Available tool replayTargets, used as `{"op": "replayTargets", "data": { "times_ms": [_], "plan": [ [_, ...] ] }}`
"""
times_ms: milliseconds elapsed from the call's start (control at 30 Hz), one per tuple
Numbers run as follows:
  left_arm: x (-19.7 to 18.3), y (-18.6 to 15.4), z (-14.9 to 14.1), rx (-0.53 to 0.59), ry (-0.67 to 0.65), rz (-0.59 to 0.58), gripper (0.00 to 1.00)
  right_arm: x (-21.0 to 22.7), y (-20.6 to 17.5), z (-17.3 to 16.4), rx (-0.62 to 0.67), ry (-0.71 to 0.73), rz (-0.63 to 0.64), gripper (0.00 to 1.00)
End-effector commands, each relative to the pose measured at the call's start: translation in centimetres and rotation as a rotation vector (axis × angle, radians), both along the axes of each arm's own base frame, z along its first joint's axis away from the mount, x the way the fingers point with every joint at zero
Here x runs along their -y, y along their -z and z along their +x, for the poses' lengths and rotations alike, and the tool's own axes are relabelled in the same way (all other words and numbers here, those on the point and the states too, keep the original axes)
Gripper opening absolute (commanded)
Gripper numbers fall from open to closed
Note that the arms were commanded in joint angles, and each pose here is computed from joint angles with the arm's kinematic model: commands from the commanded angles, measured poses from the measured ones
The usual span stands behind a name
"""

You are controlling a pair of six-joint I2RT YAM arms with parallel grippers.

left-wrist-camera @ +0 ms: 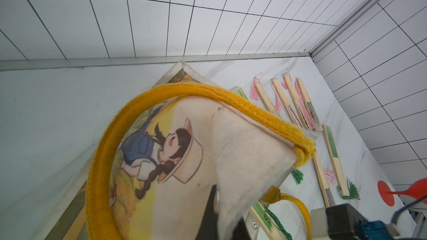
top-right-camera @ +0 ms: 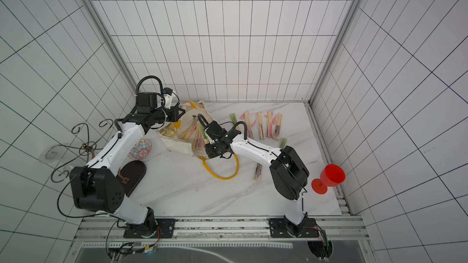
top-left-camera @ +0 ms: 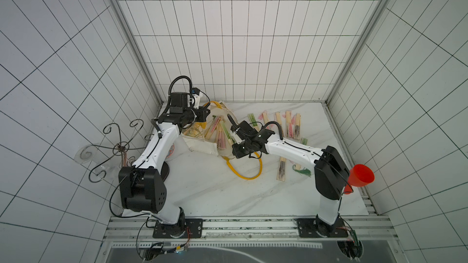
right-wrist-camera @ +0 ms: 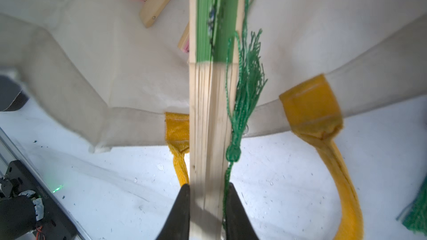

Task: Take out the folding fans from the tote bags
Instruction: Pick up the folding fan from the canvas bag, then place the folding fan at the center of the board.

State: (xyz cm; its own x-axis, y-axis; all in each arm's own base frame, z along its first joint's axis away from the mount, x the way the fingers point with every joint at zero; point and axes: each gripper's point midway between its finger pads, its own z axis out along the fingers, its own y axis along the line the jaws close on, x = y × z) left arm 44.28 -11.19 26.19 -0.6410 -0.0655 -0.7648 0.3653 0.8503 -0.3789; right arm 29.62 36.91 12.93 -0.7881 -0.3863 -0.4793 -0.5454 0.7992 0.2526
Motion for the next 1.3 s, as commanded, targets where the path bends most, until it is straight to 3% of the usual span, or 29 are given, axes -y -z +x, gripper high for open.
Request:
{"op": "replayTargets", "data": {
  "times_ms": [0,333,533,667,900,1067,1267],
  "plan": [
    [-1.0,-0.1,1.2,0.008,-0.053,0.001,0.00,1.5,-1.3,-1.4,0.021,-0.003,0.013,0.00],
    [-2.4,0.7,1.7,-0.025,-0.110,0.016,0.00,6.2,-5.9,-2.7,0.120,0.094,0.054,0.00],
    [-2.5,0.8,1.8,-0.033,-0.113,0.013,0.00,9.6,-6.9,-1.2,0.154,0.190,0.063,0.00],
    [-2.5,0.4,1.6,-0.022,-0.107,0.012,0.00,11.7,-5.7,1.3,0.143,0.257,0.036,0.00],
    [-2.0,-0.3,1.2,0.004,-0.061,0.011,0.00,11.1,-2.4,6.9,0.141,0.275,-0.040,0.00],
    [-2.0,-0.8,0.8,0.015,-0.027,0.047,0.00,9.1,0.3,10.4,0.117,0.258,-0.068,0.00],
    [-3.7,-1.5,0.5,0.023,-0.033,0.082,0.00,6.4,3.6,11.9,0.046,0.208,-0.055,0.00]
  ]
}}
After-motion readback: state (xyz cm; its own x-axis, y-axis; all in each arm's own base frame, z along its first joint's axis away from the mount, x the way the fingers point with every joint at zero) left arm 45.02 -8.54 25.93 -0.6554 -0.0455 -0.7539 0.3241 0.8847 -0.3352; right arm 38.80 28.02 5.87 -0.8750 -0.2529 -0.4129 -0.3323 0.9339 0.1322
